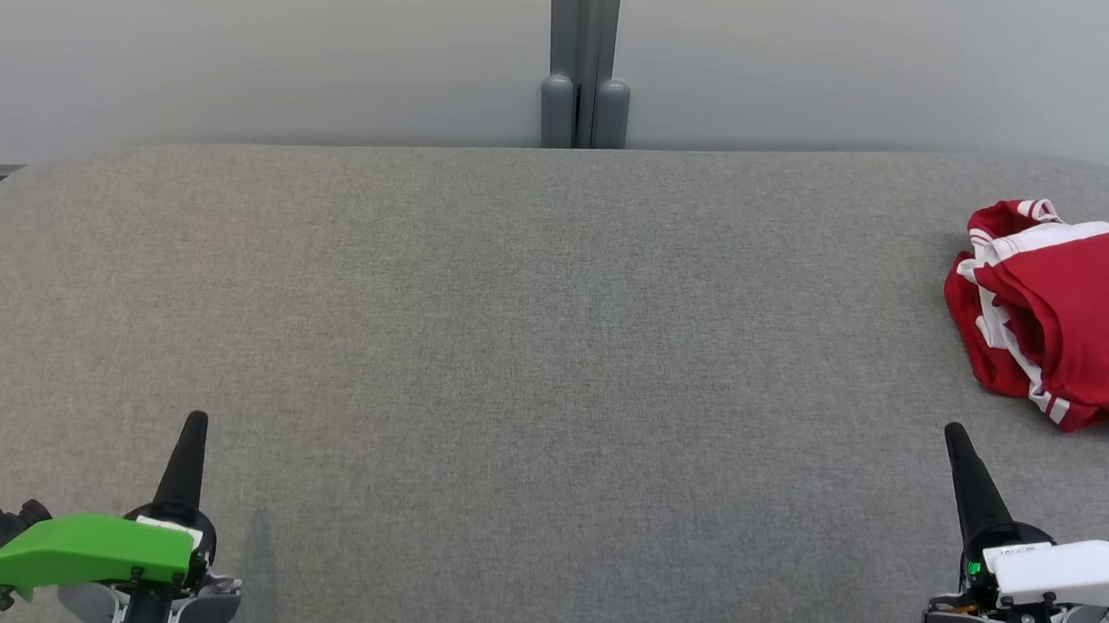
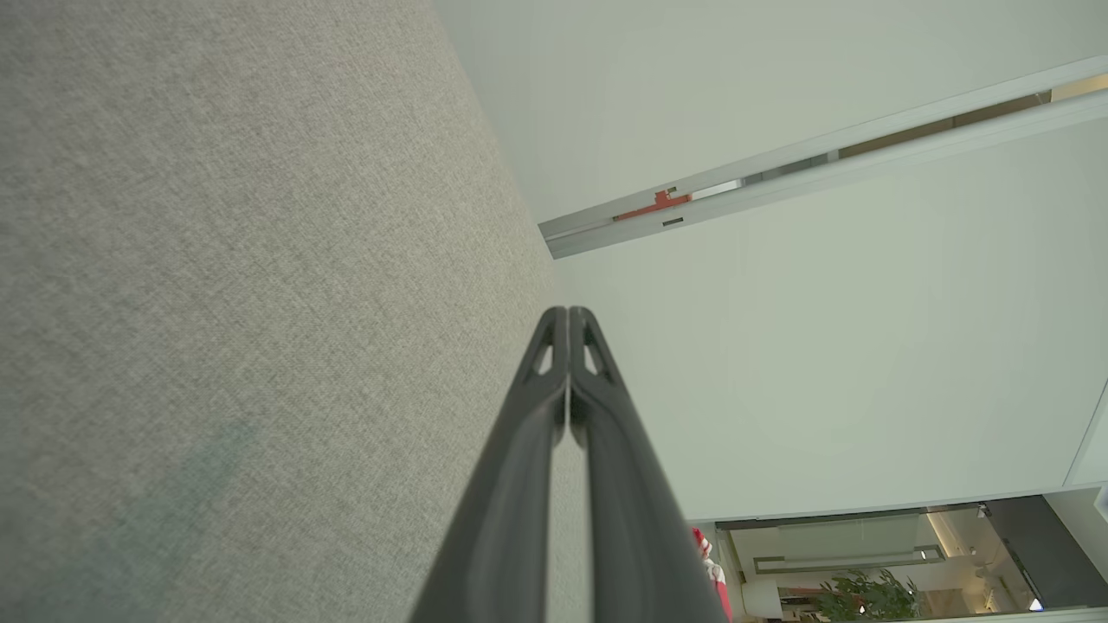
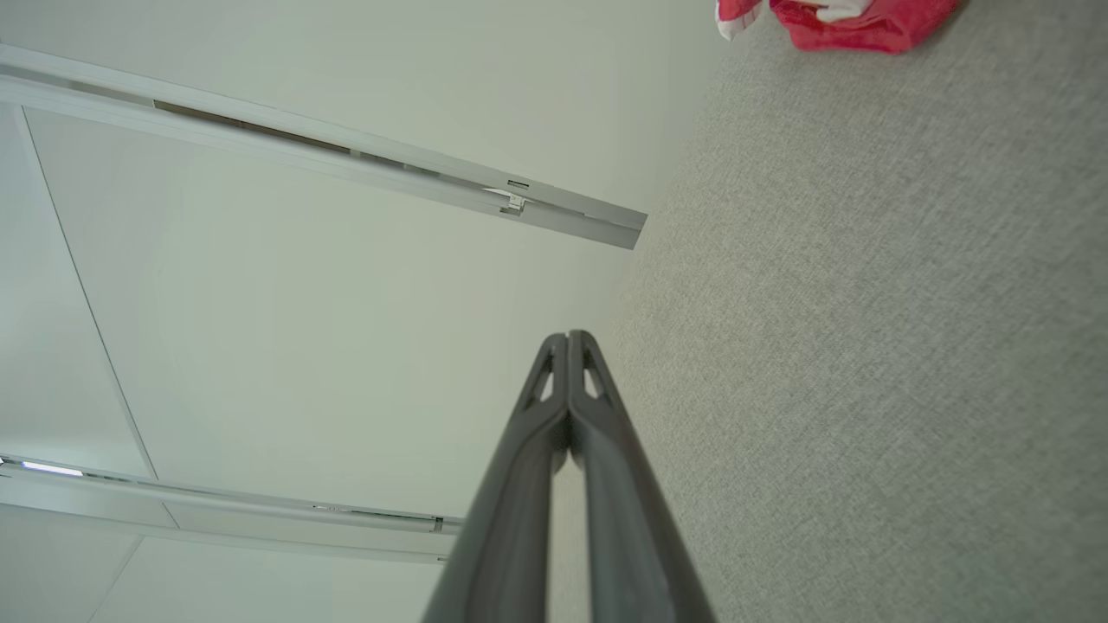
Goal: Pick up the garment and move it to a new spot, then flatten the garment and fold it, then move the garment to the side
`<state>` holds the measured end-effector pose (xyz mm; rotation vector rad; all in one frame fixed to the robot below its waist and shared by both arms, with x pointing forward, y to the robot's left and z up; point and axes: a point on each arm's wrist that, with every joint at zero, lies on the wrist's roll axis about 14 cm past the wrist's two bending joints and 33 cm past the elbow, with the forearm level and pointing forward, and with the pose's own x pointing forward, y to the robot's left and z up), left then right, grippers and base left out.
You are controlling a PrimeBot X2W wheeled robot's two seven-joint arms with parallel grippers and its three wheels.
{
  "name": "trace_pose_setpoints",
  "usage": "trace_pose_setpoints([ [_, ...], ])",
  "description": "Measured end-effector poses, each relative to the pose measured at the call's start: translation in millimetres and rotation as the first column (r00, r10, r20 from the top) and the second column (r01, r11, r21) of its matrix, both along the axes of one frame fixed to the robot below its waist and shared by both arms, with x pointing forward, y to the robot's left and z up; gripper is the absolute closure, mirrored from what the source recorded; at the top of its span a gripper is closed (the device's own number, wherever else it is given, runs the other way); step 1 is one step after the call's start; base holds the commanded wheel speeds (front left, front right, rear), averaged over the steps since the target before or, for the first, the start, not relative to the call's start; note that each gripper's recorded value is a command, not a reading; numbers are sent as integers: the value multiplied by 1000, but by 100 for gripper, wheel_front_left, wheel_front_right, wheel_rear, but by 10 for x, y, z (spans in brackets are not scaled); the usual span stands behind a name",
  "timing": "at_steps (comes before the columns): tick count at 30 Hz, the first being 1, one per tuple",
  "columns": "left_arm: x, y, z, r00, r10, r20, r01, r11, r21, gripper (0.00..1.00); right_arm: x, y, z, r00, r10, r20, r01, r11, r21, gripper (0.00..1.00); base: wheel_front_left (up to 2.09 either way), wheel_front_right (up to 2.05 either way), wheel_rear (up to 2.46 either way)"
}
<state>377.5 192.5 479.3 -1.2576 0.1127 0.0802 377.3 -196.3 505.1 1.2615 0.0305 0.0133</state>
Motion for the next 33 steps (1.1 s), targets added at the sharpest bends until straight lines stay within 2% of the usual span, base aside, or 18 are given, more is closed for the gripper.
trace_pose_setpoints([
  [16,44,32,98,999,13,45,-7,991,-132,100,52,-13,4,1000,-13,1,13,991,130,100,0,0,0],
  [33,76,58,187,996,31,86,-8,967,-255,100,83,-31,-12,1000,-26,-4,26,968,250,100,0,0,0],
])
